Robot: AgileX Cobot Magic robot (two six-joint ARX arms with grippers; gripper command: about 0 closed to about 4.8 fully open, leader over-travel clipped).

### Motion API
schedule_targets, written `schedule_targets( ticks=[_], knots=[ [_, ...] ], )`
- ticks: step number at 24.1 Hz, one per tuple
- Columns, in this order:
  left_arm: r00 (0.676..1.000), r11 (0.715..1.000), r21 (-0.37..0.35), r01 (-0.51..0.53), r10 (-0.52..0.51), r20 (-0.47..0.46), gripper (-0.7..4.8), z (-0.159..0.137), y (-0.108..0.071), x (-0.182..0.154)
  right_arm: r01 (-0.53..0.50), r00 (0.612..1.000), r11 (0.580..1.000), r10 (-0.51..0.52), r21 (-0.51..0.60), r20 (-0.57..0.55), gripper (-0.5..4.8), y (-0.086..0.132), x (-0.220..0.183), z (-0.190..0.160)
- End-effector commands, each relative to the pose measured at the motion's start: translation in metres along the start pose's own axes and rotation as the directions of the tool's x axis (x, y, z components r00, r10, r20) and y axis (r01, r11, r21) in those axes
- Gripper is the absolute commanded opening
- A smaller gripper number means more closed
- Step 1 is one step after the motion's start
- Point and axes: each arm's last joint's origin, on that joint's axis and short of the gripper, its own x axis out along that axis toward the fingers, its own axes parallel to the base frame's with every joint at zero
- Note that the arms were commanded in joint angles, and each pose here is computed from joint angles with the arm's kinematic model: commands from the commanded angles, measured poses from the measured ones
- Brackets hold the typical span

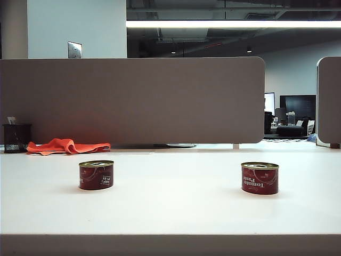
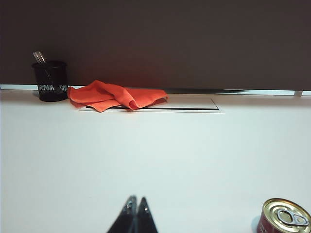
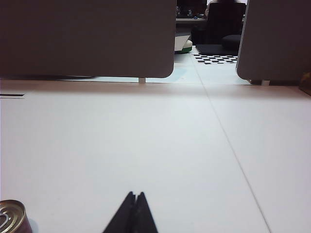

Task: Stack a can of tomatoes on the right onto the can of tomatoes on the left.

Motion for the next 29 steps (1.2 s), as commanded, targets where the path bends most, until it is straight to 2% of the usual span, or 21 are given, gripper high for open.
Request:
schedule_targets(
  ticks=[1,9,12,15,17,19,23,26,29],
  knots=[
    [1.0,1.0,-0.002,0.0,0.0,0.012,-0.05,0.002,0.0,0.0,0.001,1.0,1.0,-0.001,-0.002,0.014,-0.06,0.0,0.0,0.0],
    [1.0,1.0,-0.004,0.002,-0.001,0.016,-0.05,0.003,0.0,0.0,-0.001,1.0,1.0,0.001,-0.001,0.016,-0.06,0.0,0.0,0.0],
    [0.999,0.998,-0.063,0.006,-0.004,0.04,-0.05,0.011,0.0,-0.001,-0.007,0.998,0.998,0.004,0.057,0.056,-0.06,0.0,0.0,0.005],
    [1.0,0.993,-0.116,0.01,-0.01,0.004,-0.05,0.022,-0.001,-0.005,-0.043,0.987,0.989,0.02,0.139,0.162,-0.06,0.0,-0.002,0.019],
    [0.999,0.992,-0.124,0.038,-0.038,0.0,-0.05,0.04,-0.002,-0.011,-0.103,0.967,0.986,0.069,0.128,0.246,-0.06,0.001,-0.009,0.044],
    [0.997,0.991,-0.118,0.067,-0.061,0.049,-0.05,0.059,-0.003,-0.017,-0.143,0.956,0.983,0.107,0.115,0.273,-0.06,0.001,-0.017,0.065],
    [0.988,0.99,-0.104,0.09,-0.075,0.135,-0.05,0.099,-0.005,-0.029,-0.147,0.962,0.983,0.114,0.115,0.248,-0.06,-0.001,-0.034,0.105],
    [0.99,0.987,-0.078,0.139,-0.137,0.031,-0.05,0.137,-0.007,-0.028,-0.109,0.976,0.988,0.086,0.109,0.199,-0.06,-0.004,-0.05,0.151],
    [0.985,0.981,-0.078,0.175,-0.175,0.013,-0.05,0.156,-0.008,-0.019,-0.101,0.979,0.993,0.087,0.067,0.182,-0.06,-0.004,-0.049,0.172]
  ],
)
